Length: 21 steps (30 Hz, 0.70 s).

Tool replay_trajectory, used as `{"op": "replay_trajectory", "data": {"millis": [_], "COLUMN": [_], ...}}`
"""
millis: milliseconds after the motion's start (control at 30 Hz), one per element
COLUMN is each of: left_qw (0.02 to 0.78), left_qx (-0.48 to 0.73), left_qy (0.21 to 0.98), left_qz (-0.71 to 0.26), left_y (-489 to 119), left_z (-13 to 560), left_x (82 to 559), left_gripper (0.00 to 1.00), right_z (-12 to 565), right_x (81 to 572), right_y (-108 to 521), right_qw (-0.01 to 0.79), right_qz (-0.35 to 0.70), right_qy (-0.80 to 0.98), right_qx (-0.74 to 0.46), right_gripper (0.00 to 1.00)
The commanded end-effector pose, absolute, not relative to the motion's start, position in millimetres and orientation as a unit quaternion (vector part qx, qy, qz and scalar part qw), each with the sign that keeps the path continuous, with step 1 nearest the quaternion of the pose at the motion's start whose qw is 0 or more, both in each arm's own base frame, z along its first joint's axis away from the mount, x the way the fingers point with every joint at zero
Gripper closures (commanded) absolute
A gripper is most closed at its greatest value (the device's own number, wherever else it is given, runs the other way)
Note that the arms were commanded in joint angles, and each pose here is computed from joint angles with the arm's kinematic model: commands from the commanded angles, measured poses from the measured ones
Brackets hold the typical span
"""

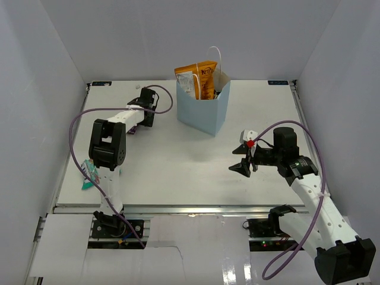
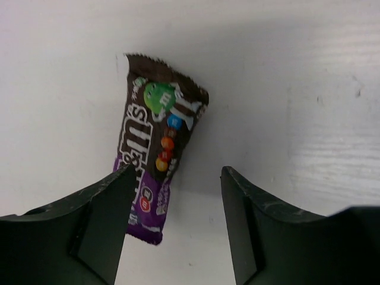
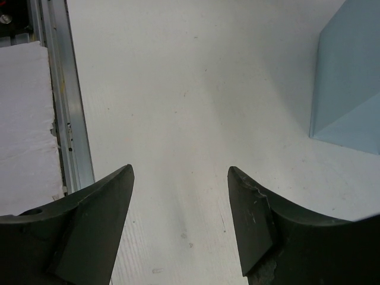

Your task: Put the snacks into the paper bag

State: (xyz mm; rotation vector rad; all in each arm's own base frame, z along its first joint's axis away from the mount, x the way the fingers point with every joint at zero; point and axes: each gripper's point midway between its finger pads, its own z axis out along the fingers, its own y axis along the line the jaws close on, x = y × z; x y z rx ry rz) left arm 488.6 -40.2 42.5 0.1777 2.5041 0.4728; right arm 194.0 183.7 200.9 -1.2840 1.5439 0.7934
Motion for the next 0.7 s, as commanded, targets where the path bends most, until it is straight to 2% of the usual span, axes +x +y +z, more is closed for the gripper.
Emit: {"op": "replay_trajectory", "data": {"millis": [0,300,433,500,633,667], "left_qw": [0.325,0.306,0.300,0.301,0.307,0.309], "left_qx": [0.066,0.071,0.070,0.066,0.057,0.056], "left_qy": [0.918,0.926,0.931,0.934,0.936,0.937], "left_qz": [0.217,0.210,0.195,0.184,0.160,0.153], "left_y": [-26.9,-13.3,-15.4,-18.6,-25.0,-27.8], "left_z": [68.2,45.9,42.1,43.1,50.5,53.0], "left_x": [511.4,519.1,517.0,514.6,507.9,505.8], "left_gripper": [0.31,0.38,0.46,0.57,0.69,0.75], "right_z": [207.5,203.3,202.6,202.2,202.1,202.9], "right_x": [199.4,203.2,203.7,204.3,202.5,201.9], "right_y": [184.7,183.3,183.6,183.2,183.6,183.9], "right_qw": [0.487,0.483,0.482,0.482,0.482,0.483], "right_qz": [0.317,0.312,0.312,0.311,0.316,0.318], "right_qy": [0.617,0.625,0.625,0.626,0.623,0.621], "right_qx": [-0.531,-0.528,-0.528,-0.528,-0.529,-0.529], "right_gripper": [0.29,0.29,0.29,0.29,0.29,0.29]}}
